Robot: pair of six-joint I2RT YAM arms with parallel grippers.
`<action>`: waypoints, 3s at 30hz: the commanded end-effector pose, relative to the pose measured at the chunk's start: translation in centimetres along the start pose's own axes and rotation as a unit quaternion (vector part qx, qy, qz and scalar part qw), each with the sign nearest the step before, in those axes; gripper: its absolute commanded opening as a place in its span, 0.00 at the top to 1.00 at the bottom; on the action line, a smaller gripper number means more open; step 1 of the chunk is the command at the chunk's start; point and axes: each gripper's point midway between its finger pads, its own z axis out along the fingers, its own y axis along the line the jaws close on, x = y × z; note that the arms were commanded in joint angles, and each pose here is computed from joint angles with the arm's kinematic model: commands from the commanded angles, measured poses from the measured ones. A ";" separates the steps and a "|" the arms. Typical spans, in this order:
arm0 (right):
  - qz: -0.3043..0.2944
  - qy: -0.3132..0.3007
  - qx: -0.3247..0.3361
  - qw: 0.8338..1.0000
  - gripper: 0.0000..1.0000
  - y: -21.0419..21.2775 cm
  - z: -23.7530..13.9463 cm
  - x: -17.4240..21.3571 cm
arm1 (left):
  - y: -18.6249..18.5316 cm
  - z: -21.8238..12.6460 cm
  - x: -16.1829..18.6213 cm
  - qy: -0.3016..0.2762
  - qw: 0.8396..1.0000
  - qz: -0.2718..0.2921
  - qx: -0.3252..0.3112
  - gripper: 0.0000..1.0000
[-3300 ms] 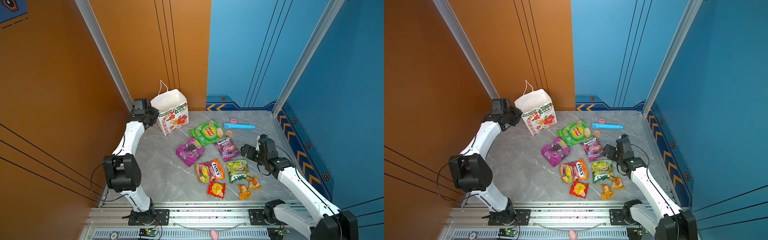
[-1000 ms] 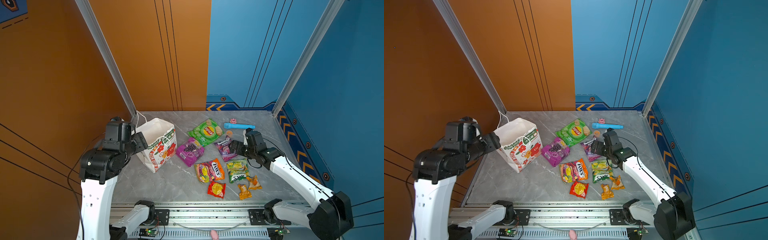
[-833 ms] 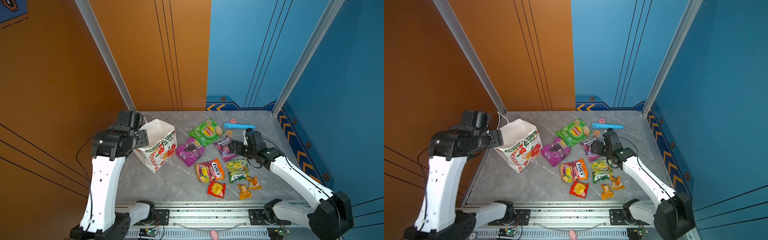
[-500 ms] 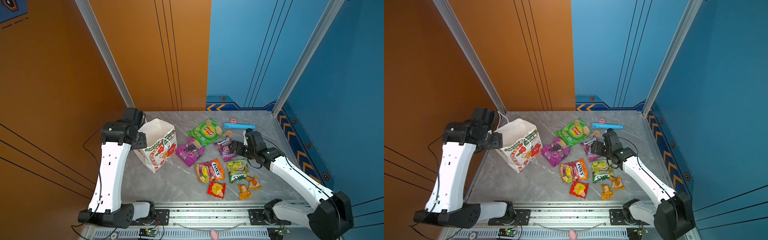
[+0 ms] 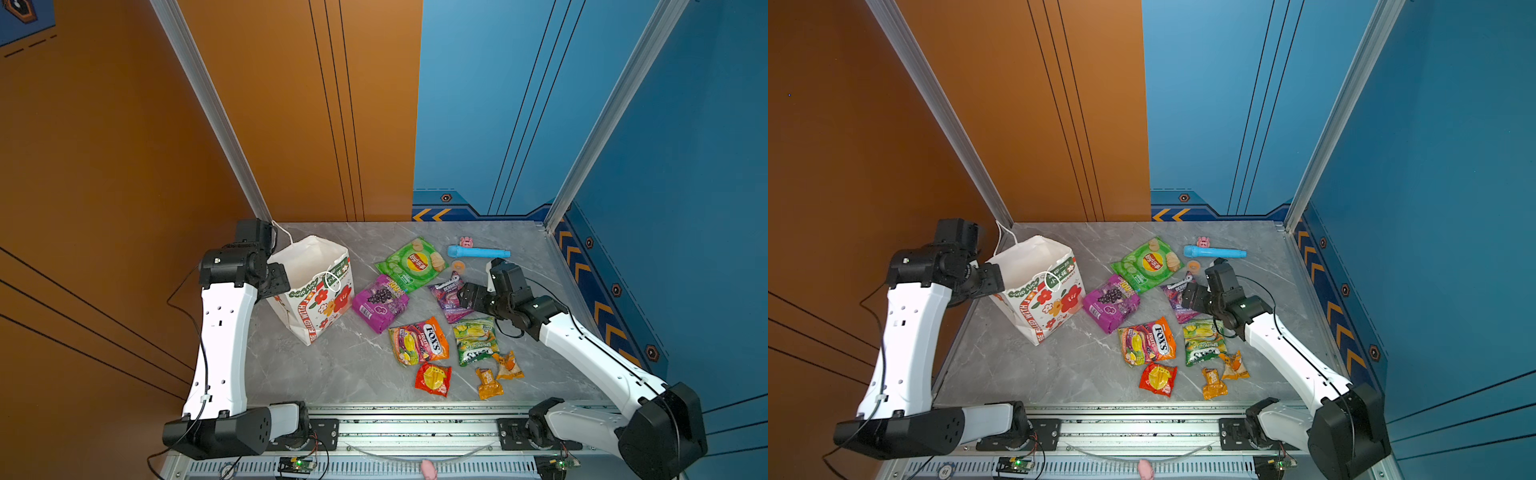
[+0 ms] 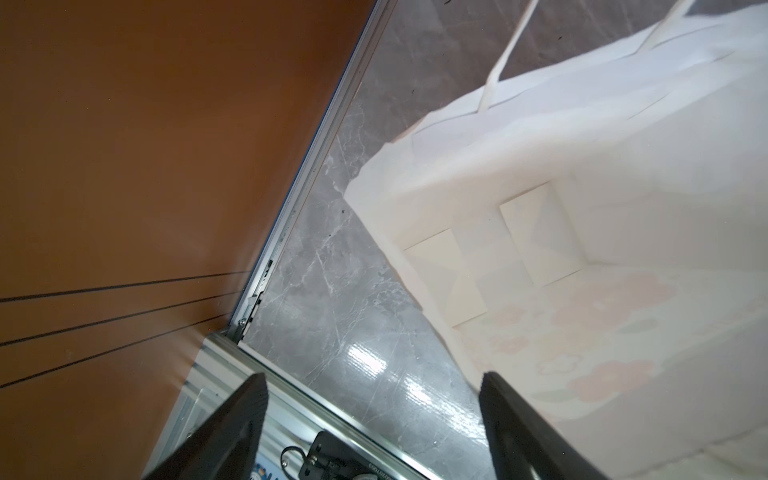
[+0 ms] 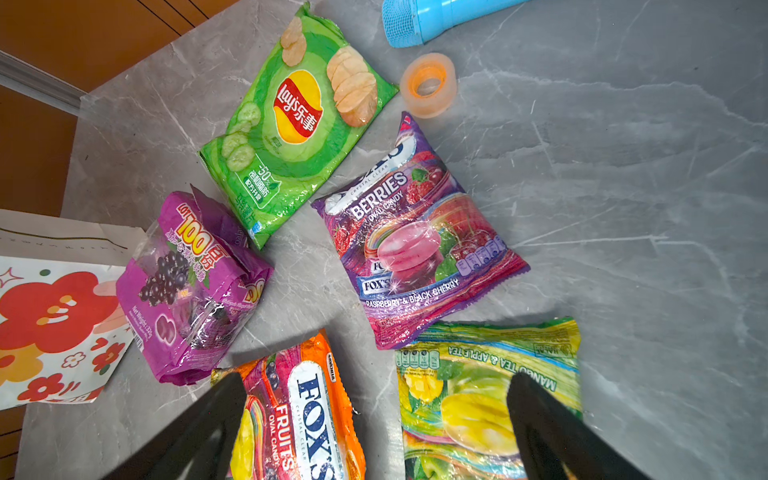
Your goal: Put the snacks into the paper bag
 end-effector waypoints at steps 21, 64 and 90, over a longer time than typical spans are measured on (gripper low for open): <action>0.003 0.005 0.002 1.000 0.00 -0.5 -0.3 0.9 | -0.2 4.5 -0.2 0.026 0.991 -0.119 0.052 0.51; -0.047 0.003 -0.061 0.997 0.01 4.3 -1.9 -0.6 | -1.8 -1.3 11.7 0.030 0.933 -0.325 0.153 1.00; -0.149 0.045 -0.186 0.970 0.07 24.7 -10.3 6.1 | -3.3 -2.6 10.9 -0.003 0.955 -0.248 0.165 1.00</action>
